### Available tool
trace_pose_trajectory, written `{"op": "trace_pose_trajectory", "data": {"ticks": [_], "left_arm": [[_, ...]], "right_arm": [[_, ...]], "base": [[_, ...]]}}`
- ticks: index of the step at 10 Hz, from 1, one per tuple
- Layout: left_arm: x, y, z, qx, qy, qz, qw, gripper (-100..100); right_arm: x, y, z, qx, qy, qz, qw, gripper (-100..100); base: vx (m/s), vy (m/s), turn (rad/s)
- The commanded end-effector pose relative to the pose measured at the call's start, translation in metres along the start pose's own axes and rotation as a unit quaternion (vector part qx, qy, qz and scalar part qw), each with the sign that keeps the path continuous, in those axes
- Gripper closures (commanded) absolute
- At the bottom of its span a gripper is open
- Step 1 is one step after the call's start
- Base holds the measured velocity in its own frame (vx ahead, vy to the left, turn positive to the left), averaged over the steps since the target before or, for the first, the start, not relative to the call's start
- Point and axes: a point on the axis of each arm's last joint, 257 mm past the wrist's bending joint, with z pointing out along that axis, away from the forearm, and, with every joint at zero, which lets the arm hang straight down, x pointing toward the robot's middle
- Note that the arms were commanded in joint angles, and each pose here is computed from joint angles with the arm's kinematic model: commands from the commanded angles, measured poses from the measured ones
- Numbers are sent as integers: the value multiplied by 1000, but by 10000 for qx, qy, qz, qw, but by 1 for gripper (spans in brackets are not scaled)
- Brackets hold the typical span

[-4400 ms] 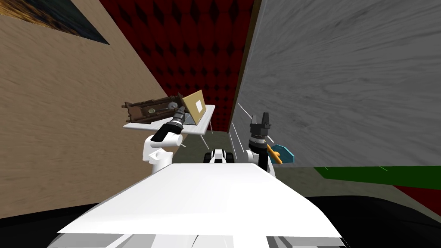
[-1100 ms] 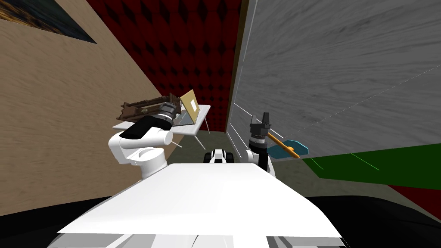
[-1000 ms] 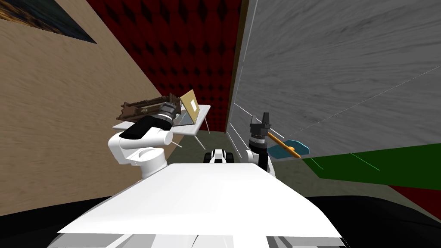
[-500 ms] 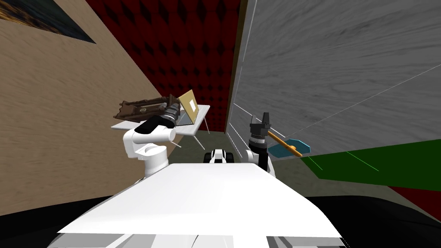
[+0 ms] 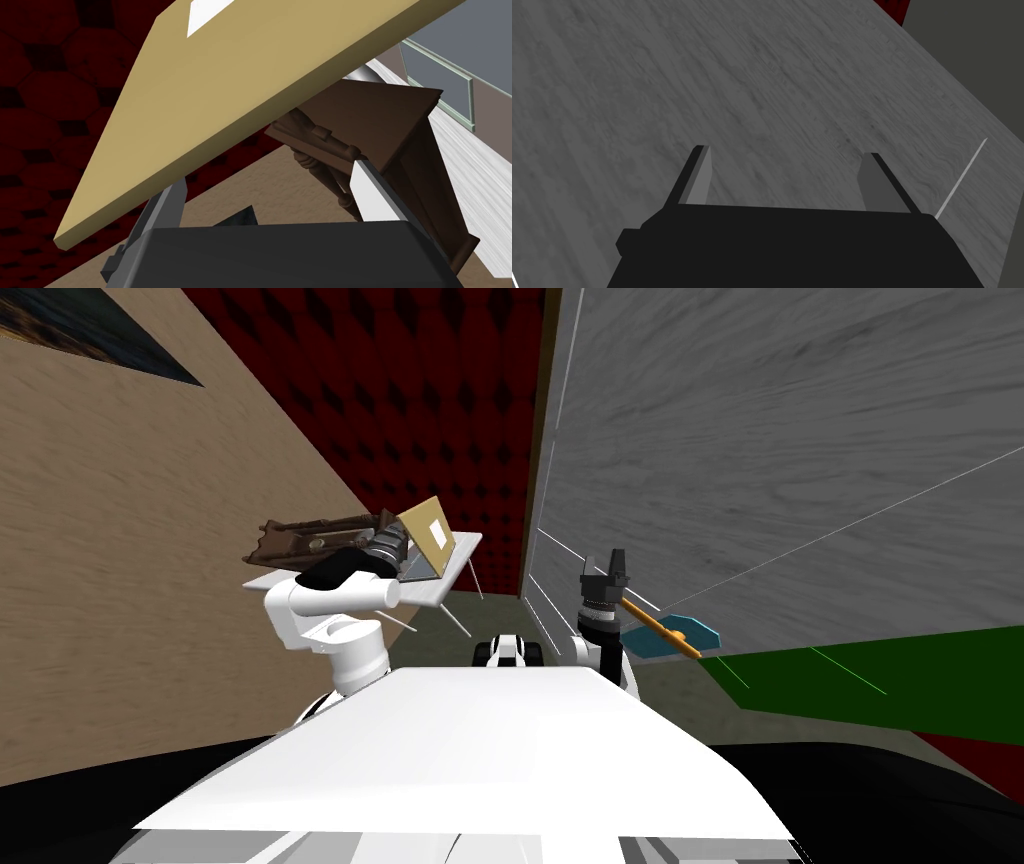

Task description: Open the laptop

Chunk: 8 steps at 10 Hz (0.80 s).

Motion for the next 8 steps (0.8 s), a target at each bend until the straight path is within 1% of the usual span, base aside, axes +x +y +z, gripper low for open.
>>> {"op": "trace_pose_trajectory", "data": {"ticks": [1, 4, 5, 6, 7, 8], "left_arm": [[-12, 7, 6, -219, -110, 13, 9997, -100], [-24, 7, 6, -322, -217, 28, 9992, -100], [-31, 4, 3, -342, -291, 36, 9990, -100], [-36, 1, 0, -334, -333, 39, 9989, -100], [-45, -8, -8, -257, -428, 39, 9987, -100], [-49, -15, -13, -181, -479, 36, 9987, -100]], "right_arm": [[0, 0, 0, 0, 0, 0, 10000, 0], [0, 0, 0, 0, 0, 0, 10000, 0], [0, 0, 0, 0, 0, 0, 10000, 0], [0, 0, 0, 0, 0, 0, 10000, 0], [0, 0, 0, 0, 0, 0, 10000, 0], [0, 0, 0, 0, 0, 0, 10000, 0]], "base": [[28, -88, 11], [15, -69, 5], [26, -57, -8], [26, -68, 4], [22, -65, 12], [16, -49, 9]]}}
